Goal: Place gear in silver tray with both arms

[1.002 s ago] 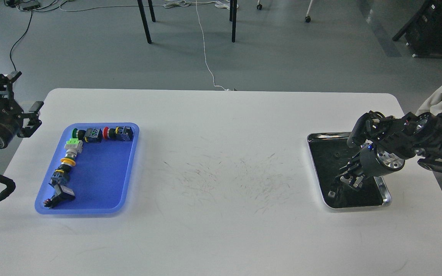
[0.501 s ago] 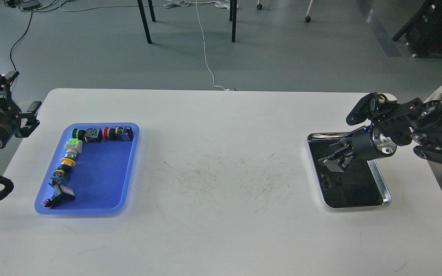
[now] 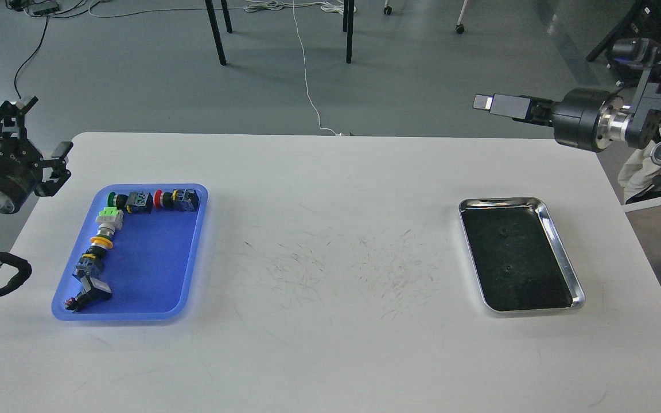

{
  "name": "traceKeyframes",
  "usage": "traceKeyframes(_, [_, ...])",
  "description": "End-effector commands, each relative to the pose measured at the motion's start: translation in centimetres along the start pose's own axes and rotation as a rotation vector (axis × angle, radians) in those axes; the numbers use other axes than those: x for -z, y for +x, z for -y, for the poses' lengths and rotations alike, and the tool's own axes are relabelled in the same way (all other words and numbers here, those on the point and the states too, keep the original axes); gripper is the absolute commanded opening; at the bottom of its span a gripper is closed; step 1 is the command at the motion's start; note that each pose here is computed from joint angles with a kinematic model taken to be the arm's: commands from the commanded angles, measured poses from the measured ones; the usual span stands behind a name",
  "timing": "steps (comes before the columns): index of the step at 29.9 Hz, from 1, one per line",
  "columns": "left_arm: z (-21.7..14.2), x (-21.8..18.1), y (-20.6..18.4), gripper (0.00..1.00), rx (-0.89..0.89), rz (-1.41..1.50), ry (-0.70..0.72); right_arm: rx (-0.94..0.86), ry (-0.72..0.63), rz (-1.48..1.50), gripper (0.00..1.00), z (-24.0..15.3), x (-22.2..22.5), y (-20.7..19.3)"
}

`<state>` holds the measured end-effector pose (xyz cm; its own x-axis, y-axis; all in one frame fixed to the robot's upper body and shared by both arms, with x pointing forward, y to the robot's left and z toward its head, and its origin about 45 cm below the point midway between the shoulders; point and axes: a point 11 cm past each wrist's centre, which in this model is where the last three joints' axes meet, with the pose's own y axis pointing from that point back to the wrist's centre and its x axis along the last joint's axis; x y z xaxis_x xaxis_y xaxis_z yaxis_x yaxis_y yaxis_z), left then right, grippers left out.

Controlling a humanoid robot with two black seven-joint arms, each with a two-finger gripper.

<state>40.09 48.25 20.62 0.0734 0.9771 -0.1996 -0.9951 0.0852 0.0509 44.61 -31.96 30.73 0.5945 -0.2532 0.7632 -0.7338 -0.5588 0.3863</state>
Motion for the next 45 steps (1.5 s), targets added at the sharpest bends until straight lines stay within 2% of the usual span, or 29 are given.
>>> traceKeyframes(1, [0.5, 0.0, -0.6, 0.98, 0.010, -0.018, -0.005, -0.176, 0.008, 0.170, 0.90, -0.2, -0.8, 0.9])
traceKeyframes(7, [2.8, 0.9, -3.9, 0.98, 0.070, -0.056, 0.066, -0.388, 0.011, 0.339, 0.93, 0.3, -1.3, 1.5])
traceKeyframes(12, [3.7, 1.7, -5.4, 0.98, 0.085, -0.110, 0.073, -0.500, 0.029, 0.463, 0.94, 2.4, -0.7, 0.3])
traceKeyframes(19, [3.8, 2.7, -6.0, 0.98, 0.090, -0.123, 0.143, -0.459, 0.075, 0.544, 0.96, 5.2, 1.2, -2.8])
traceKeyframes(25, [4.1, 2.7, -6.1, 0.98, 0.096, -0.118, 0.191, -0.459, 0.087, 0.549, 0.98, 5.7, 1.7, -2.9])
traceKeyframes(31, [5.1, 1.3, -7.1, 0.98, 0.116, -0.138, 0.161, -0.437, 0.116, 0.594, 0.98, 7.9, 3.2, -4.6])
traceKeyframes(37, [5.9, 1.3, -8.5, 0.98, 0.137, -0.185, 0.158, -0.511, -0.017, 0.838, 0.98, 9.0, 0.9, -4.8])
traceKeyframes(41, [6.0, 1.2, -8.6, 0.98, 0.132, -0.195, 0.153, -0.503, 0.006, 0.917, 0.98, 10.8, 2.0, -6.1])
traceKeyframes(45, [6.6, 1.1, -9.5, 0.98, 0.131, -0.230, 0.134, -0.531, 0.041, 0.994, 0.98, 11.6, 3.1, -5.4])
